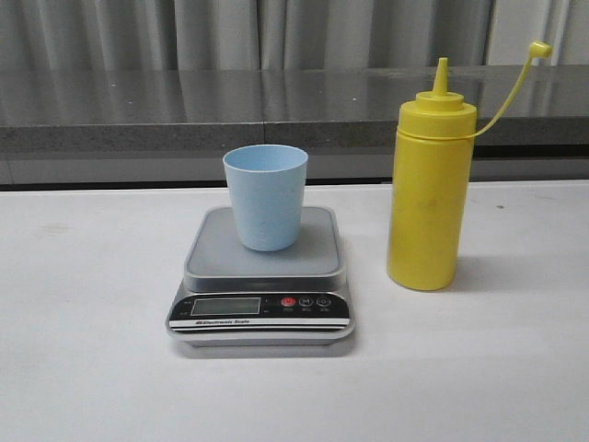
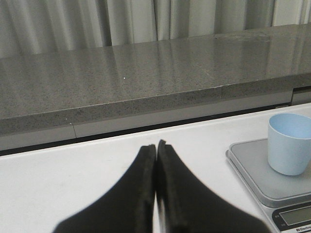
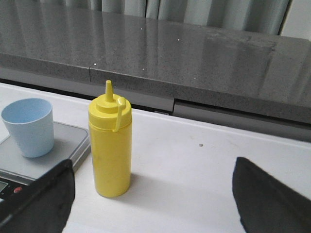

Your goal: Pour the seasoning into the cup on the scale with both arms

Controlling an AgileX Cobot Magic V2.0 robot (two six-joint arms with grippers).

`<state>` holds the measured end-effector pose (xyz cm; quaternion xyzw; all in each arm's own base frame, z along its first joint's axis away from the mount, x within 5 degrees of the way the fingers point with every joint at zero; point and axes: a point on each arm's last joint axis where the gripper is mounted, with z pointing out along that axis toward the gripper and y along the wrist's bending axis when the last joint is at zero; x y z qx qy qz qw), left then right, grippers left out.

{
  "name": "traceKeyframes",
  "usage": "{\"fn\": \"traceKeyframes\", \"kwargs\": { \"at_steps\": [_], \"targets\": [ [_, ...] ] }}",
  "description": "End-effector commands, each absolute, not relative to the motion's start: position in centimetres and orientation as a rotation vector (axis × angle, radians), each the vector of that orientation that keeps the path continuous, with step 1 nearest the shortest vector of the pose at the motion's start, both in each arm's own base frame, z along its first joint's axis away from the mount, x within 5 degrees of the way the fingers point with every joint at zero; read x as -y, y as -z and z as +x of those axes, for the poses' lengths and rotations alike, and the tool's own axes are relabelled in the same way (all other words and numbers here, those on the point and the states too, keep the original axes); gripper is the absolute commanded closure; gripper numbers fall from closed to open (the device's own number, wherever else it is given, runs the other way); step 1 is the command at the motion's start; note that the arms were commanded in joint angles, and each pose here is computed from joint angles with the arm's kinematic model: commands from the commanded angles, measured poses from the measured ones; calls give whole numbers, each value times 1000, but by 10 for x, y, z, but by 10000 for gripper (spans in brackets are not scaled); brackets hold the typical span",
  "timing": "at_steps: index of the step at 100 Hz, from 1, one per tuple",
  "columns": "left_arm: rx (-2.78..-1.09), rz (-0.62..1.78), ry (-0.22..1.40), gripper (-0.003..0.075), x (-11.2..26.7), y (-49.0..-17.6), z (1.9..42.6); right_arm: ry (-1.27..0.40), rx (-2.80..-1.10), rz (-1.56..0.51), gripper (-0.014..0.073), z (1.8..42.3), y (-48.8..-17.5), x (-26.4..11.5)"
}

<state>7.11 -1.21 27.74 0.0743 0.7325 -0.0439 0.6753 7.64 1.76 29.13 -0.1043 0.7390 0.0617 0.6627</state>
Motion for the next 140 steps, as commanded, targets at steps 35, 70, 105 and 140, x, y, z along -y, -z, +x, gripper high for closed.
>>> {"fn": "traceKeyframes", "kwargs": {
  "at_steps": [35, 70, 105, 140],
  "targets": [
    [-1548, 149, 100, 740, 12, -294, 71, -155, -1493, -217, -47, 60, -298, -14],
    [-1548, 149, 100, 740, 12, -294, 71, -155, -1493, -217, 620, 60, -298, -14],
    [-1548, 149, 100, 740, 12, -294, 71, -156, -1493, -217, 663, 60, -298, -14],
    [-1548, 149, 100, 740, 12, -294, 71, -156, -1494, -217, 663, 60, -298, -14]
  ]
}}
